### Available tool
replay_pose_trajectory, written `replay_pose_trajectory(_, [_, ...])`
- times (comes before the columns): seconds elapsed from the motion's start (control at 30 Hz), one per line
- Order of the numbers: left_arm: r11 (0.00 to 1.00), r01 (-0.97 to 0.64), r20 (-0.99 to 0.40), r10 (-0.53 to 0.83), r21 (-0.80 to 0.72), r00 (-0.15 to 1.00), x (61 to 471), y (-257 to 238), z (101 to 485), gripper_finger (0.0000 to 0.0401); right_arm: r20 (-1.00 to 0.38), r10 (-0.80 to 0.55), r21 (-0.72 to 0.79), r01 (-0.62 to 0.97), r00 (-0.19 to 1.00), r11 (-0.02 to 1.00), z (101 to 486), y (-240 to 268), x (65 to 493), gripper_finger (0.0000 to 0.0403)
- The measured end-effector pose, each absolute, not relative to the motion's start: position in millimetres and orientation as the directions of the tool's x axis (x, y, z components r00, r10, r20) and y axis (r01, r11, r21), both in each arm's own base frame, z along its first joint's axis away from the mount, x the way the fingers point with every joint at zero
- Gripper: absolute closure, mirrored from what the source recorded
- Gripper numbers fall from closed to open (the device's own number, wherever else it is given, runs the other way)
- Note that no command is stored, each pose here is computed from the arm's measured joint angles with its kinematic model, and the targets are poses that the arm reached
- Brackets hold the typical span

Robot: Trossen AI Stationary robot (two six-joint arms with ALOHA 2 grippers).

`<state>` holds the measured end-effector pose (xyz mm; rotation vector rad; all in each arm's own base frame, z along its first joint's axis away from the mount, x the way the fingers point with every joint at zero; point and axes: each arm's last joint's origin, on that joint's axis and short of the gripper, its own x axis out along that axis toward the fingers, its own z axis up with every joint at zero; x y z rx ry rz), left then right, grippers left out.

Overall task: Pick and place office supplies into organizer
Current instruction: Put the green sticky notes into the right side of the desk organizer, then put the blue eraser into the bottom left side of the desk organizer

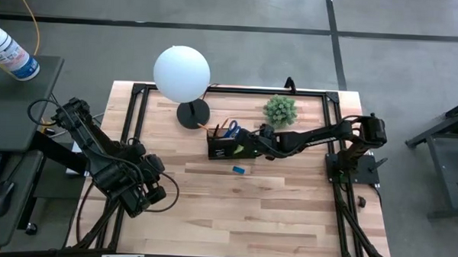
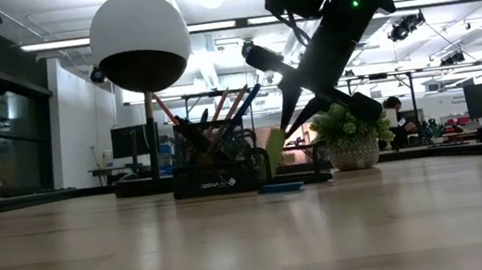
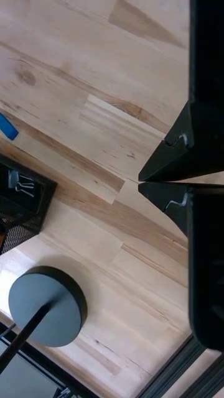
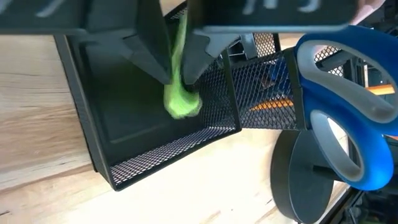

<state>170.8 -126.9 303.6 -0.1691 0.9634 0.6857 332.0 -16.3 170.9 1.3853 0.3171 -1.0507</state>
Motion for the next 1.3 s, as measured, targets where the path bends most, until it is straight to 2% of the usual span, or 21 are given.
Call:
replay_pose_trajectory(0.27, [0.778, -0.606, -0.799, 0.464, 0.162, 0.382, 170.9, -126.9, 303.7, 0.0398, -0.734, -0.412, 0.636, 0.76, 0.54, -0.136, 170.9, -16.1, 332.0, 0.0284])
replay_pose_trajectory(0.53, [0.778, -0.607, -0.797, 0.466, 0.163, 0.384, 171.0, -126.8, 303.8, 0.0398, -0.736, -0.406, 0.617, 0.784, 0.542, -0.07, 170.9, -15.9, 332.1, 0.0237])
replay_pose_trajectory(0.8, [0.778, -0.607, -0.797, 0.466, 0.163, 0.384, 171.0, -126.8, 303.8, 0.0398, -0.711, -0.408, 0.601, 0.796, 0.572, 0.068, 173.6, -16.1, 335.1, 0.0224])
replay_pose_trajectory(1.03, [0.778, -0.607, -0.797, 0.466, 0.163, 0.384, 171.0, -126.8, 303.8, 0.0398, -0.72, -0.41, 0.583, 0.809, 0.56, 0.079, 172.6, -16.2, 333.8, 0.0236])
replay_pose_trajectory(1.17, [0.778, -0.607, -0.797, 0.466, 0.162, 0.384, 171.0, -126.8, 303.8, 0.0398, -0.714, -0.414, 0.559, 0.816, 0.564, 0.148, 173.1, -16.3, 334.4, 0.024])
replay_pose_trajectory(1.3, [0.778, -0.607, -0.797, 0.466, 0.162, 0.384, 171.0, -126.8, 303.8, 0.0398, -0.734, -0.404, 0.533, 0.832, 0.546, 0.158, 171.5, -15.9, 332.3, 0.0235])
